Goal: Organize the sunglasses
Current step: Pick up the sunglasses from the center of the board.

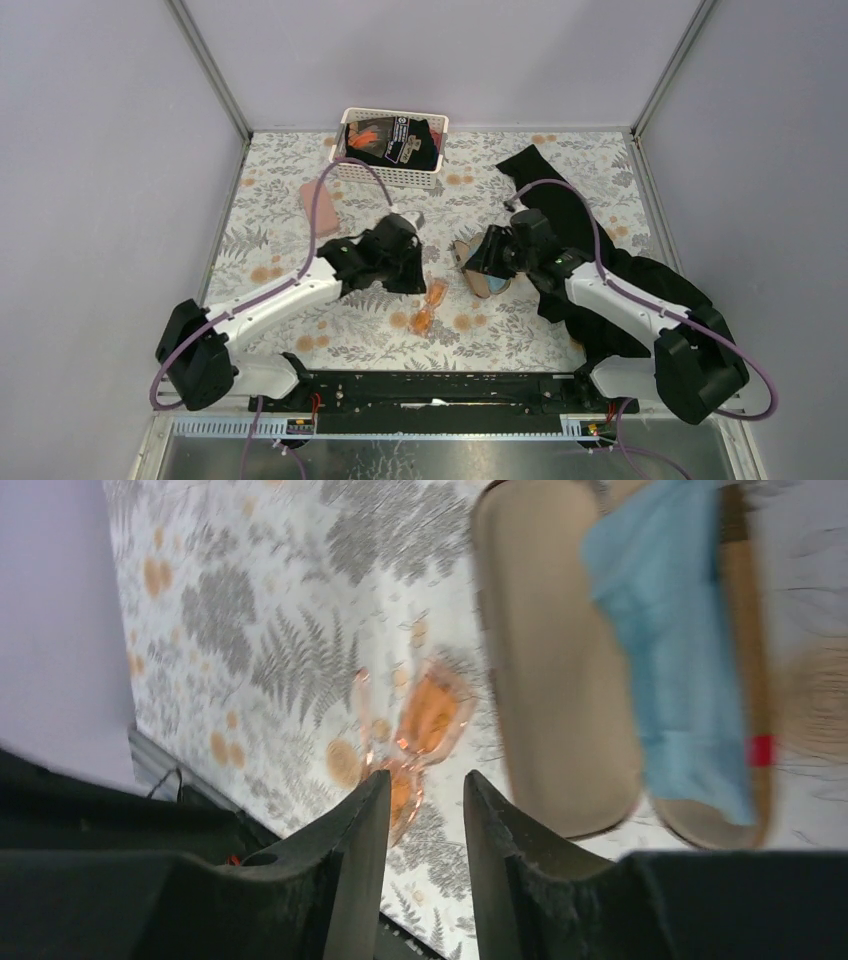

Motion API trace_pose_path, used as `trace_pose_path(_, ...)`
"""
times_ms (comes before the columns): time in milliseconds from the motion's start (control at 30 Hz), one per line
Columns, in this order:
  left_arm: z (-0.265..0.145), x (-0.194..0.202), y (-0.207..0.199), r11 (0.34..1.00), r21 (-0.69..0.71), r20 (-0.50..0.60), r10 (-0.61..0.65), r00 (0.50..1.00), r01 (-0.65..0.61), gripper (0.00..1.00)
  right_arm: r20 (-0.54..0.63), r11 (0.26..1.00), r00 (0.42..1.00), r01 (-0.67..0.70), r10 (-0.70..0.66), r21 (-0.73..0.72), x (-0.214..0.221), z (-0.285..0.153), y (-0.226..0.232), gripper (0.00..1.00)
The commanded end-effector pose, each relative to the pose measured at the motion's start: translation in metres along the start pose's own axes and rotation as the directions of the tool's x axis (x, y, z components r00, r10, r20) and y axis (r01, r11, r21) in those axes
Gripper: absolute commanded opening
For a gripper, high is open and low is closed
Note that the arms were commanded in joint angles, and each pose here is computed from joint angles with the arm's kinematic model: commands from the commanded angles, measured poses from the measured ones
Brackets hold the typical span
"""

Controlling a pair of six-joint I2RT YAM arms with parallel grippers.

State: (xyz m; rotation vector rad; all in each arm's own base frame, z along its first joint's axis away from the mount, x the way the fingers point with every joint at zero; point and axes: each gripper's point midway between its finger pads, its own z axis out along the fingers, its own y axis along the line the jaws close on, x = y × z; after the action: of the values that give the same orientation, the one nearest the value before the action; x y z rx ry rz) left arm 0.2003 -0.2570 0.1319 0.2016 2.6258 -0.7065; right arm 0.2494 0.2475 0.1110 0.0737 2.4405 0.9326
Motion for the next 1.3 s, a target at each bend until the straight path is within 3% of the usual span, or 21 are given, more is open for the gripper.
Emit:
trace_pose_path(0, 0.021, -0.004, -0.007, 0.987, -0.150, 0.072, 0.077, 0.994, -0.065, 0.21, 0.094, 0.995, 0.995, -0.054, 0.046, 0.086, -0.023, -0.017, -0.026, 0.40)
trace_pose_path(167, 0.047, 0.009, -0.021, 0.955, -0.268, 0.085, 0.155, 0.984, -0.127, 0.18, 0.127, 0.992, 0.991, -0.052, 0.037, 0.114, -0.036, -0.031, -0.035, 0.40)
trace_pose_path(433, 0.067, 0.015, -0.025, 0.934, -0.325, 0.076, 0.181, 0.980, -0.148, 0.09, 0.134, 0.992, 0.990, -0.057, 0.041, 0.115, -0.036, -0.036, -0.038, 0.40)
trace_pose_path(533, 0.055, 0.009, -0.026, 0.926, -0.353, 0.122, 0.189, 0.974, -0.136, 0.13, 0.135, 0.992, 0.990, -0.056, 0.040, 0.114, -0.036, -0.036, -0.039, 0.40)
trace_pose_path(667, 0.042, 0.002, -0.013, 0.883, -0.450, 0.158, 0.229, 0.960, -0.137, 0.29, 0.126, 0.992, 0.991, -0.061, 0.047, 0.110, -0.035, -0.032, -0.039, 0.40)
trace_pose_path(733, 0.041, 0.002, -0.006, 0.858, -0.493, 0.151, 0.249, 0.957, -0.146, 0.30, 0.125, 0.992, 0.991, -0.066, 0.052, 0.110, -0.035, -0.031, -0.040, 0.40)
trace_pose_path(1067, 0.058, 0.011, 0.004, 0.838, -0.520, 0.121, 0.265, 0.957, -0.166, 0.25, 0.114, 0.993, 0.992, -0.063, 0.052, 0.100, -0.037, -0.026, -0.038, 0.40)
trace_pose_path(1267, 0.080, 0.030, 0.015, 0.839, -0.508, 0.071, 0.265, 0.962, -0.194, 0.17, 0.107, 0.993, 0.993, -0.065, 0.054, 0.102, -0.035, -0.025, -0.038, 0.40)
